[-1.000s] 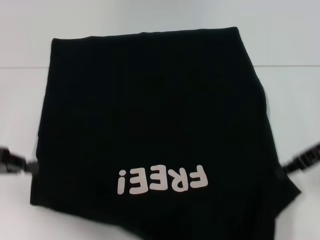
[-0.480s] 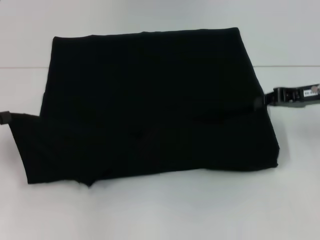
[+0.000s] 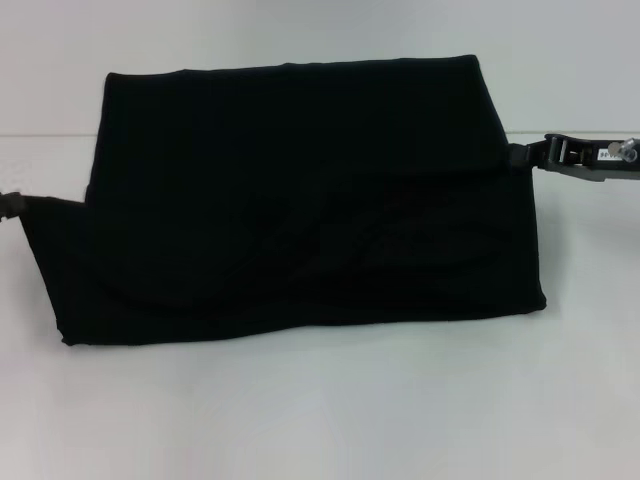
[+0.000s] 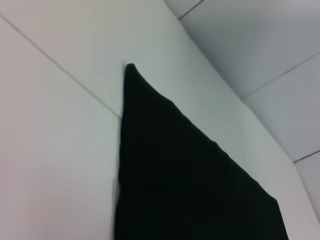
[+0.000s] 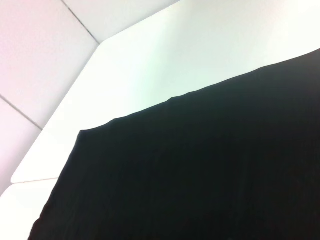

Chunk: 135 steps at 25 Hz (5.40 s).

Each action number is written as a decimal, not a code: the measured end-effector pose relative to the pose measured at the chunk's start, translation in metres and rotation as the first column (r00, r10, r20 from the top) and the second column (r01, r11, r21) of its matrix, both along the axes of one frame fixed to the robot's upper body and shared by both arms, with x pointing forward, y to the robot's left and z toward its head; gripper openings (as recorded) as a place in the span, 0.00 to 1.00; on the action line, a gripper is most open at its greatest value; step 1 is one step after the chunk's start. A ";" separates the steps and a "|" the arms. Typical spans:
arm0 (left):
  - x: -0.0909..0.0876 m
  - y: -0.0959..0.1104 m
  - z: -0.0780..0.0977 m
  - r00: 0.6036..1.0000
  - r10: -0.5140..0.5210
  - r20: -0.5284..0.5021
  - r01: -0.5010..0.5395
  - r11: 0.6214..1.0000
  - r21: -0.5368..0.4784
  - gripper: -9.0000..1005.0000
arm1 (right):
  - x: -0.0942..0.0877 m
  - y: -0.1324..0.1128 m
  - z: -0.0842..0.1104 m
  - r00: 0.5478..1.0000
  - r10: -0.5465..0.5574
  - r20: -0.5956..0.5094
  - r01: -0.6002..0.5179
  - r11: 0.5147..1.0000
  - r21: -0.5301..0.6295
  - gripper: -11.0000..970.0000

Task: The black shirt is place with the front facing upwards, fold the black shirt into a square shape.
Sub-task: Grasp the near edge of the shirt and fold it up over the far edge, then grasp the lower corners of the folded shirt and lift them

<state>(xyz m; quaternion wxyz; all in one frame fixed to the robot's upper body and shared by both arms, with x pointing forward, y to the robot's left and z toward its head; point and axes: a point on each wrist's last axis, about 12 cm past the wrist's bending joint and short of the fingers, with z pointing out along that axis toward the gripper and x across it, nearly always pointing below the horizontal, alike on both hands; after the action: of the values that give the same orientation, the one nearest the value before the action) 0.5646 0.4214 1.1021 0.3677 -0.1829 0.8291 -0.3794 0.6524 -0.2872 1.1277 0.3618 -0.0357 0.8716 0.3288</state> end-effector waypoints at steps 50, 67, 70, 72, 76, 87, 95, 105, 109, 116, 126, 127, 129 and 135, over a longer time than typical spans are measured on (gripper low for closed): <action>-0.016 -0.007 0.004 0.936 -0.251 -0.248 0.279 0.957 0.084 0.81 | -0.088 -0.005 -0.036 0.760 0.443 0.476 -0.397 0.896 -0.199 0.72; -0.002 -0.036 -0.008 0.914 -0.291 -0.282 0.321 0.945 0.064 0.88 | -0.100 0.017 -0.052 0.710 0.553 0.435 -0.494 0.832 -0.251 0.97; 0.000 -0.039 -0.008 0.912 -0.299 -0.282 0.328 0.943 0.062 0.88 | -0.099 0.018 -0.052 0.709 0.555 0.436 -0.496 0.831 -0.252 0.96; 0.000 -0.040 -0.007 0.910 -0.301 -0.284 0.329 0.943 0.055 0.88 | -0.099 0.018 -0.052 0.708 0.555 0.436 -0.496 0.831 -0.252 0.96; 0.000 -0.041 -0.007 0.905 -0.298 -0.303 0.329 0.943 0.056 0.85 | -0.099 0.018 -0.052 0.709 0.554 0.436 -0.496 0.831 -0.251 0.95; 0.005 -0.045 -0.006 0.888 -0.310 -0.341 0.367 0.923 0.118 0.52 | -0.098 0.018 -0.050 0.710 0.552 0.437 -0.495 0.833 -0.248 0.94; 0.007 -0.046 -0.006 0.884 -0.309 -0.351 0.370 0.921 0.122 0.29 | -0.091 0.007 -0.042 0.767 0.508 0.392 -0.469 0.861 -0.198 0.93; 0.009 -0.045 -0.002 0.885 -0.312 -0.346 0.374 0.918 0.128 0.03 | -0.045 -0.034 0.022 0.947 0.320 -0.042 -0.323 0.937 -0.135 0.92; 0.009 -0.045 -0.002 0.885 -0.314 -0.344 0.376 0.918 0.128 0.03 | -0.028 -0.034 0.044 0.955 0.199 -0.220 -0.238 0.957 -0.168 0.91; 0.008 -0.045 -0.002 0.883 -0.318 -0.345 0.379 0.917 0.126 0.03 | -0.018 -0.005 0.042 0.911 0.157 -0.382 -0.277 0.918 -0.283 0.90; 0.008 -0.045 -0.003 0.883 -0.322 -0.343 0.382 0.915 0.126 0.03 | -0.019 0.006 0.016 0.893 0.124 -0.433 -0.278 0.908 -0.313 0.89; 0.007 -0.045 -0.003 0.883 -0.322 -0.342 0.382 0.915 0.126 0.03 | -0.020 0.007 0.015 0.893 0.127 -0.433 -0.280 0.908 -0.310 0.89; 0.007 -0.045 -0.003 0.883 -0.322 -0.341 0.383 0.915 0.126 0.03 | -0.020 0.012 0.012 0.891 0.135 -0.433 -0.287 0.907 -0.308 0.88; 0.007 -0.045 -0.003 0.883 -0.323 -0.341 0.383 0.916 0.123 0.03 | -0.019 0.024 0.003 0.891 0.149 -0.428 -0.302 0.900 -0.315 0.88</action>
<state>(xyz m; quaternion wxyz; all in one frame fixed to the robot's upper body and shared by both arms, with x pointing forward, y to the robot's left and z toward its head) 0.5714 0.3766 1.0994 0.1713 -0.0508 0.9280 -0.3268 0.6334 -0.2633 1.1310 0.1243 -0.1397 0.9623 0.1977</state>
